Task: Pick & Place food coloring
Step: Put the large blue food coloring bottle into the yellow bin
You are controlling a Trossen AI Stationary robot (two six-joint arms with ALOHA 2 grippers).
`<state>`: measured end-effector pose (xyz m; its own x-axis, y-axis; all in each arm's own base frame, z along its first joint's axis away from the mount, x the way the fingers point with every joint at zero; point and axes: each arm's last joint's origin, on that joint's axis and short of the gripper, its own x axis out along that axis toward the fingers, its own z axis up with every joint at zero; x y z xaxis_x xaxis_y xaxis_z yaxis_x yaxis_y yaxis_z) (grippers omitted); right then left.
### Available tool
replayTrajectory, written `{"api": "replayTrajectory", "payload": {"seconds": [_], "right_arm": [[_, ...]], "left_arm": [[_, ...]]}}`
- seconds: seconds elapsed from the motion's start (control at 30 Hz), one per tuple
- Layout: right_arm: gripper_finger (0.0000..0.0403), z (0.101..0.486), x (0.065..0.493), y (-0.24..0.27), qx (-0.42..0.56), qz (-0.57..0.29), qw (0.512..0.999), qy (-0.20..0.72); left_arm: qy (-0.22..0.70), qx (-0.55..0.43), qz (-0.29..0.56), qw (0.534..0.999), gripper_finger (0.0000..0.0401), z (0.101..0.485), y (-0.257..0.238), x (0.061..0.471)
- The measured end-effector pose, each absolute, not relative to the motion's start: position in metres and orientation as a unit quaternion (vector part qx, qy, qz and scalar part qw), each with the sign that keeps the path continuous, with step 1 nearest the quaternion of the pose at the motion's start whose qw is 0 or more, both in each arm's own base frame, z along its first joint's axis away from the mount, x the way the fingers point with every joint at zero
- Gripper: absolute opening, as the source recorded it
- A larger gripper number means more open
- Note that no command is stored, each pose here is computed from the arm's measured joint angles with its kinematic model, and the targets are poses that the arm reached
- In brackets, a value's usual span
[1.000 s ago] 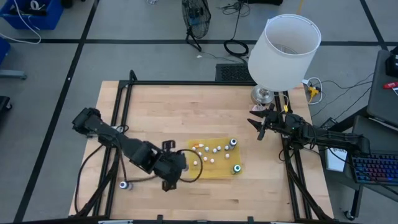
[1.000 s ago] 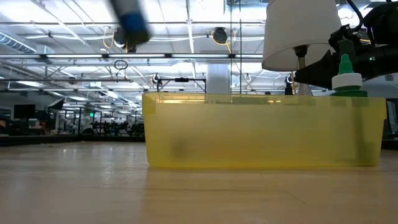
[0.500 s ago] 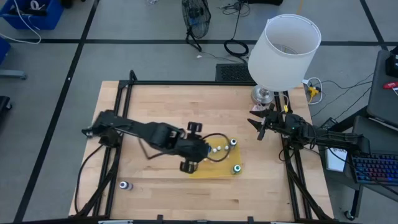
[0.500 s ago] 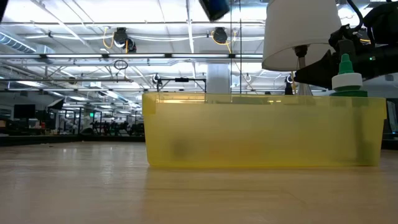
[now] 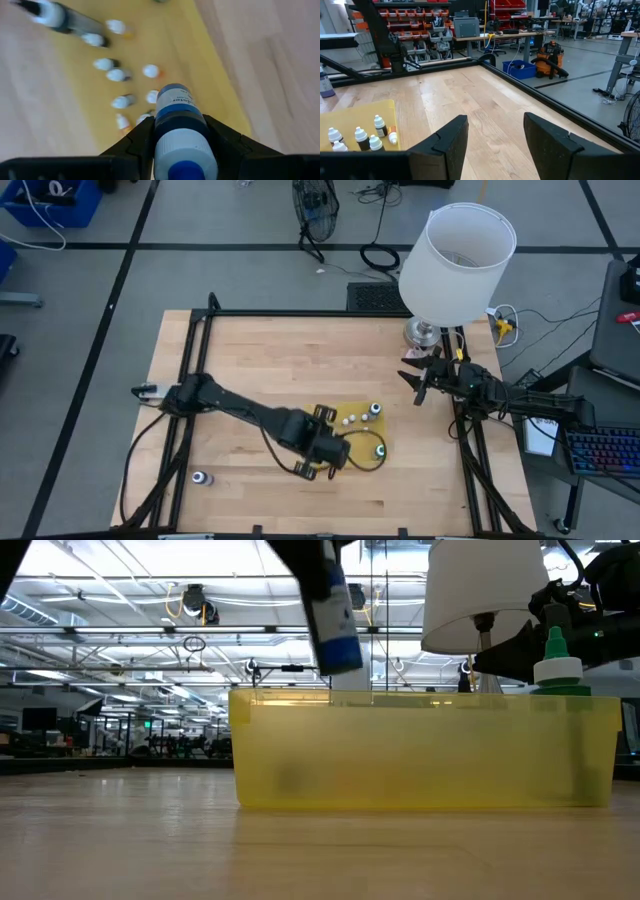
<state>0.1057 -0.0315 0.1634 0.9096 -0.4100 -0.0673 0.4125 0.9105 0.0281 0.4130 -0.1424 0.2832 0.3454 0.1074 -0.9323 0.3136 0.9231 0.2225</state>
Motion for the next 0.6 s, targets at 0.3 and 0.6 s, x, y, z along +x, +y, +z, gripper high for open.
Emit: {"api": "replayTrajectory", "payload": {"seconds": [0.3,0.6], "right_arm": [[0.0181,0.163,0.106,-0.032,0.021,-0.211,0.977,0.030],[0.0181,0.163,0.106,-0.031,0.021,-0.211,0.977,0.030]], "left_arm": [[0.602,0.183,-0.062,0.774,0.0142,0.237,-0.155,0.417],[0.614,0.164,-0.073,0.769,0.0141,0.206,-0.148,0.418]]}}
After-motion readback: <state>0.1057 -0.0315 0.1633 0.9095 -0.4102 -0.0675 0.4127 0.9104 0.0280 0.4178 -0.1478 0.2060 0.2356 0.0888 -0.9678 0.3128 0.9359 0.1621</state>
